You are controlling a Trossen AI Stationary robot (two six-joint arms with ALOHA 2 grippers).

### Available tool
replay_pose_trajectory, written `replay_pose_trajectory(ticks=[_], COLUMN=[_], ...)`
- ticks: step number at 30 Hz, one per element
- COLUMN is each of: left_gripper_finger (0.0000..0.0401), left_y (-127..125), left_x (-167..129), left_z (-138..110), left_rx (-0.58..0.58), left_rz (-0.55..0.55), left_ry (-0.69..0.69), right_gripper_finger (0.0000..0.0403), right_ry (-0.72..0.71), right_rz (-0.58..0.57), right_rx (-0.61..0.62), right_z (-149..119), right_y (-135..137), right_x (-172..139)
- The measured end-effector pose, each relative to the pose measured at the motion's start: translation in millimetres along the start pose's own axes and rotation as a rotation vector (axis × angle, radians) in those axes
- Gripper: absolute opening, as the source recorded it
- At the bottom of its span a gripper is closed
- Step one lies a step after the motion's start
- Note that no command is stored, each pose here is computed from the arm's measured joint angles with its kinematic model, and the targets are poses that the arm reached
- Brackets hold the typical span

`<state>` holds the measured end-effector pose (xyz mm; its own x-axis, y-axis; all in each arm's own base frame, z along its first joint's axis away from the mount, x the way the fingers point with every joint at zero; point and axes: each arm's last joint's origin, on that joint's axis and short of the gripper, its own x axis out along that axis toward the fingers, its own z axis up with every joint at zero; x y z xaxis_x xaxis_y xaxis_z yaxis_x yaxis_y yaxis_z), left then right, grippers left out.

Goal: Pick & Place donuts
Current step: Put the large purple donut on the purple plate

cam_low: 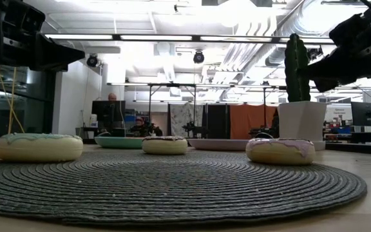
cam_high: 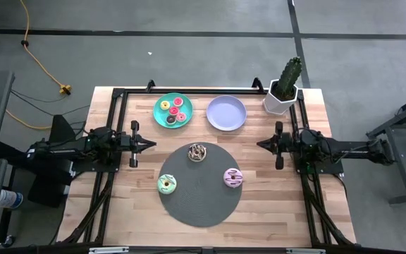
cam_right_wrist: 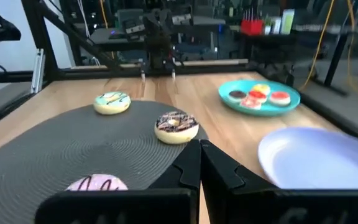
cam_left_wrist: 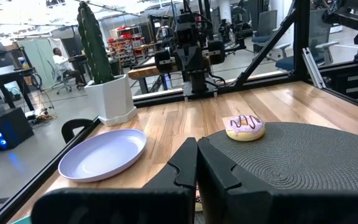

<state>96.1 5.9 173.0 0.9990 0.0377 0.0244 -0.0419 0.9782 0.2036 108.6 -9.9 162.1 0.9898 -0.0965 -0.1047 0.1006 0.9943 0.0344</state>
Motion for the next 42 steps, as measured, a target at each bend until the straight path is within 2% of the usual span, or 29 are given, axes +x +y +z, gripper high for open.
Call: replay_pose_trajectory(ticks=[3, 9, 17, 21, 24, 27, 30, 36, 42], left_gripper_finger=[0.0000, 0.0000, 0.0000, 0.0000, 0.0000, 0.0000, 0.0000, 0.0000, 0.0000], left_y=[0, 0, 0, 0, 0, 0, 0, 0, 0], left_x=[0, 0, 0, 0, 0, 0, 0, 0, 0], left_z=[0, 0, 0, 0, 0, 0, 0, 0, 0], left_rx=[0.000, 0.000, 0.000, 0.000, 0.000, 0.000, 0.000, 0.000, 0.000], left_rz=[0.000, 0.000, 0.000, 0.000, 0.000, 0.000, 0.001, 0.001, 0.001], left_ry=[0.000, 0.000, 0.001, 0.001, 0.001, 0.001, 0.001, 0.001, 0.001], right_gripper_finger=[0.0000, 0.0000, 0.0000, 0.0000, 0.0000, 0.0000, 0.0000, 0.0001, 0.0001], right_ry=[0.047, 0.161, 0.409, 0.562, 0.669, 0.754, 0.813, 0.872, 0.916], right_rz=[-0.002, -0.028, -0.124, -0.153, -0.144, -0.121, -0.035, 0.142, 0.152], right_rx=[0.055, 0.067, 0.393, 0.483, 0.576, 0.611, 0.560, 0.312, 0.104], right_z=[12, 47, 95, 102, 102, 98, 99, 102, 97], right_y=[0, 1, 1, 1, 0, 1, 5, 14, 25], right_x=[-1, 2, 27, 45, 59, 76, 92, 119, 143])
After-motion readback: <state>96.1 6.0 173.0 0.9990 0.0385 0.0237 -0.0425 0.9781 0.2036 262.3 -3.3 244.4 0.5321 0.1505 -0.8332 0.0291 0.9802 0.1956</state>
